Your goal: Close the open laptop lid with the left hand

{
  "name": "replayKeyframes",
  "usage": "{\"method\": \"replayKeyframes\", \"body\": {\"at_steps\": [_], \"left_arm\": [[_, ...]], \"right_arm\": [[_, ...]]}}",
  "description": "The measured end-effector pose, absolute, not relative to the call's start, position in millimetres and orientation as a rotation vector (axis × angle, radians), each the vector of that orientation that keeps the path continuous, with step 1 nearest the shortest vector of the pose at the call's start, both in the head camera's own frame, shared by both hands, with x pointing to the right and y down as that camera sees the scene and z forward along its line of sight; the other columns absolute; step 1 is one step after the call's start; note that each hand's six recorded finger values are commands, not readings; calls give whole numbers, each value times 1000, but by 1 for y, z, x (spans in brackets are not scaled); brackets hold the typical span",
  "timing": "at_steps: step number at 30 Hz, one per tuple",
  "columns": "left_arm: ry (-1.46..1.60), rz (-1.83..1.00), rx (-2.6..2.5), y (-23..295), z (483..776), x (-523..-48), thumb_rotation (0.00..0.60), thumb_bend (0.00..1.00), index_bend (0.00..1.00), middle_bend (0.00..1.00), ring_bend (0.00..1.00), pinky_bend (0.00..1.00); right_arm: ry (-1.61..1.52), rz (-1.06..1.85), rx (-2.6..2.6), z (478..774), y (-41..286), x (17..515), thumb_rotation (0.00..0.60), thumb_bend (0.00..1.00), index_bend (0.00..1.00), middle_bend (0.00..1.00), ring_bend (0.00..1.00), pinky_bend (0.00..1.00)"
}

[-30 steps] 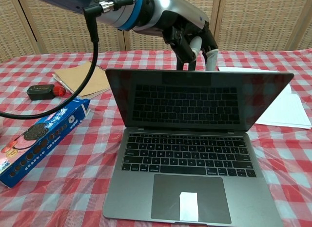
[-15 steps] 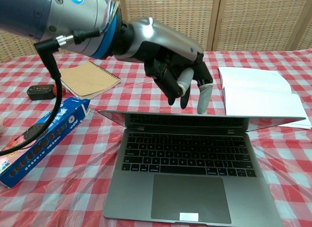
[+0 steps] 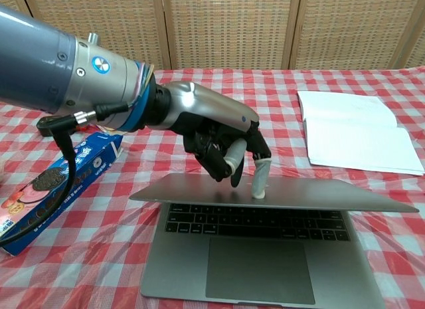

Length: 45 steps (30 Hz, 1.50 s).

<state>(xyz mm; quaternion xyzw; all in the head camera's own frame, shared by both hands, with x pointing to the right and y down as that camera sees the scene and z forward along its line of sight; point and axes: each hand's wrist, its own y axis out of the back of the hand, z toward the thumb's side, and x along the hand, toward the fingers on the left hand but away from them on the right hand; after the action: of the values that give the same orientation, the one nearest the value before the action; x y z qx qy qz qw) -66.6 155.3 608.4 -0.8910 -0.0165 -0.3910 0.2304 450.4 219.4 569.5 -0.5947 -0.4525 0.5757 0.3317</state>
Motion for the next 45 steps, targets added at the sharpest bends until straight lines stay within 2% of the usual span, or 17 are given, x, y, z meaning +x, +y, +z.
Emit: {"method": "replayKeyframes", "body": {"at_steps": [19, 32, 39, 42, 44, 45], "left_arm": [[-170, -1088, -2472, 189, 638, -67, 600, 1000, 468, 273, 363, 366], [-211, -1154, -2456, 201, 661, -81, 600, 1000, 460, 273, 363, 364], [-184, -1153, -2465, 199, 660, -83, 600, 1000, 432, 247, 357, 347], [-147, -1139, -2468, 193, 653, -85, 600, 935, 332, 147, 247, 254], [-103, -1122, -2470, 187, 647, -87, 600, 774, 216, 43, 103, 112], [-78, -1113, -2472, 184, 643, -88, 600, 717, 172, 22, 63, 70]], "right_arm": [[-1180, 1519, -1548, 571, 219, 452, 600, 657, 42, 0, 0, 0], [-1170, 1526, -1548, 573, 220, 451, 600, 657, 44, 0, 0, 0], [-1167, 1521, -1545, 573, 220, 450, 600, 657, 43, 0, 0, 0], [-1168, 1515, -1543, 572, 220, 449, 600, 657, 42, 0, 0, 0], [-1168, 1508, -1542, 571, 219, 449, 600, 655, 39, 0, 0, 0], [-1168, 1505, -1541, 570, 219, 448, 600, 652, 37, 0, 0, 0]]}}
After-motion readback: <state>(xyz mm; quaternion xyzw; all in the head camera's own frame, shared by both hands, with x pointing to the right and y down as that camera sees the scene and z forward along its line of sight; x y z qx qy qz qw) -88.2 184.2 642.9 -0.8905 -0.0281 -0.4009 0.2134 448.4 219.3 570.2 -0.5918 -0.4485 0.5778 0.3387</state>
